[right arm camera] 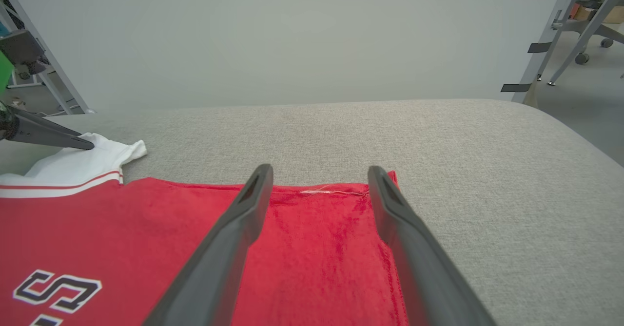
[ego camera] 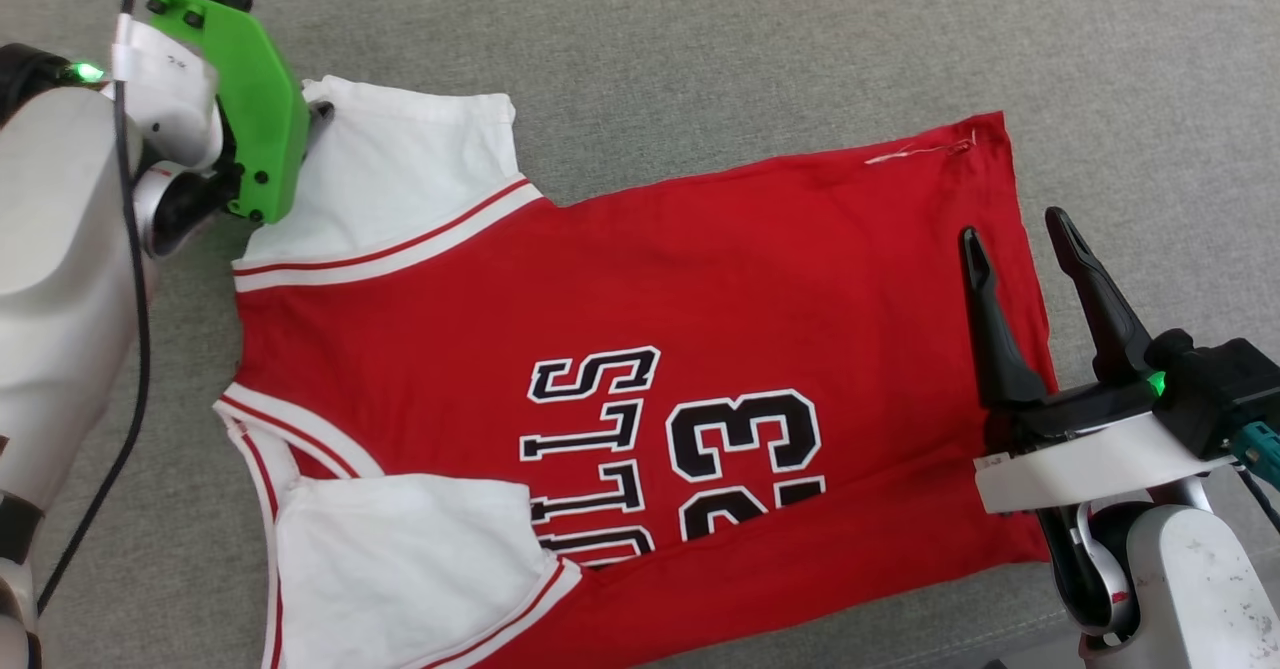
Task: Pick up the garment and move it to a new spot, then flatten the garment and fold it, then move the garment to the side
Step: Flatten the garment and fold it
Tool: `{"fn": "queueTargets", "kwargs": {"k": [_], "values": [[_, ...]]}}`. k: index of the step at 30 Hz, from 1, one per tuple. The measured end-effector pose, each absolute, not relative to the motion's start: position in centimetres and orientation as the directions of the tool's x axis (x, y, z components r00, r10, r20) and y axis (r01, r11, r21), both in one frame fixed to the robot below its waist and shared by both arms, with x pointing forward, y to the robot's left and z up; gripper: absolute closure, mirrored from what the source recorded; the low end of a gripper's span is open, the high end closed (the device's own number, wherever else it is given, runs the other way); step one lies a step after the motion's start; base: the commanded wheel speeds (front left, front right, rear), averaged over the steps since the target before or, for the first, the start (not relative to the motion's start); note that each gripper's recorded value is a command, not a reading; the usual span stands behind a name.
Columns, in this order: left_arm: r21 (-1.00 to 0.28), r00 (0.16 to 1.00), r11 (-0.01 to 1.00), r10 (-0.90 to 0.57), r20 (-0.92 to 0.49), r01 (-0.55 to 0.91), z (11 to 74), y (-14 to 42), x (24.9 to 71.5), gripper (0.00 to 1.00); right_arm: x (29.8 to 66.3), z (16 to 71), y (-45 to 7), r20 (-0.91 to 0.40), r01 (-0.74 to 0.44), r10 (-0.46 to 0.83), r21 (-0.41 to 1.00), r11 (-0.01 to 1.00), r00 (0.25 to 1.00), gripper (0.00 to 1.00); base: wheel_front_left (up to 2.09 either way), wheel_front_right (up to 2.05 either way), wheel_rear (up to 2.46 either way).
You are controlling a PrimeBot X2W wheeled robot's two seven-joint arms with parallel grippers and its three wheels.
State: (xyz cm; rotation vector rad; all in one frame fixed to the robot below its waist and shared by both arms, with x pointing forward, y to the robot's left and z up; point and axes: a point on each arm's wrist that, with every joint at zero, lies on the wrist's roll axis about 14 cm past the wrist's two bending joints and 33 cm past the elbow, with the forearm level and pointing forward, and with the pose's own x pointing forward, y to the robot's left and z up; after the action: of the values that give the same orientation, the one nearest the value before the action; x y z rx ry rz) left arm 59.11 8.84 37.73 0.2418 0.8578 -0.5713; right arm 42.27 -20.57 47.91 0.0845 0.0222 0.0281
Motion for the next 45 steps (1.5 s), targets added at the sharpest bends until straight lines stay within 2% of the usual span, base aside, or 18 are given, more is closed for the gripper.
{"fn": "queueTargets", "kwargs": {"k": [8,9,13,23,31,39,45], "values": [[-0.07,0.482,0.836,-0.38,-0.789,0.544,36.3,8.4,59.7,0.0,42.2,47.3,-21.2,-0.034,-0.007,0.009,0.077,0.997,0.999,0.0,0.0,0.0,0.0],[-0.08,0.475,0.836,-0.384,-0.792,0.542,36.3,8.3,59.6,1.0,42.2,47.3,-21.2,-0.034,-0.007,0.01,0.078,0.997,0.999,0.0,0.0,0.0,0.0],[-0.115,0.463,0.83,-0.413,-0.784,0.545,36.6,7.8,58.9,1.0,42.5,47.6,-21.0,-0.022,-0.014,0.016,0.079,0.997,1.0,0.0,0.0,0.0,0.0],[-0.102,0.599,0.84,-0.46,-0.655,0.534,40.1,7.9,58.7,1.0,42.3,48.6,-21.2,-0.048,-0.064,0.066,0.024,0.998,0.997,0.0,0.0,0.0,0.0],[-0.071,0.696,0.827,-0.512,-0.504,0.558,45.2,8.3,58.0,1.0,42.8,46.8,-22.1,-0.29,-0.161,0.137,-0.061,0.985,0.947,0.0,0.0,0.0,0.0],[-0.033,0.709,0.793,-0.561,-0.426,0.608,48.2,8.4,55.8,1.0,46.0,44.8,-24.3,-0.545,-0.226,0.116,-0.139,0.964,0.83,0.0,0.0,0.0,0.0],[-0.039,0.702,0.782,-0.579,-0.415,0.622,48.6,8.4,53.7,1.0,48.0,42.3,-25.0,-0.663,-0.236,0.092,-0.131,0.963,0.743,0.0,0.0,0.0,0.0]]}}
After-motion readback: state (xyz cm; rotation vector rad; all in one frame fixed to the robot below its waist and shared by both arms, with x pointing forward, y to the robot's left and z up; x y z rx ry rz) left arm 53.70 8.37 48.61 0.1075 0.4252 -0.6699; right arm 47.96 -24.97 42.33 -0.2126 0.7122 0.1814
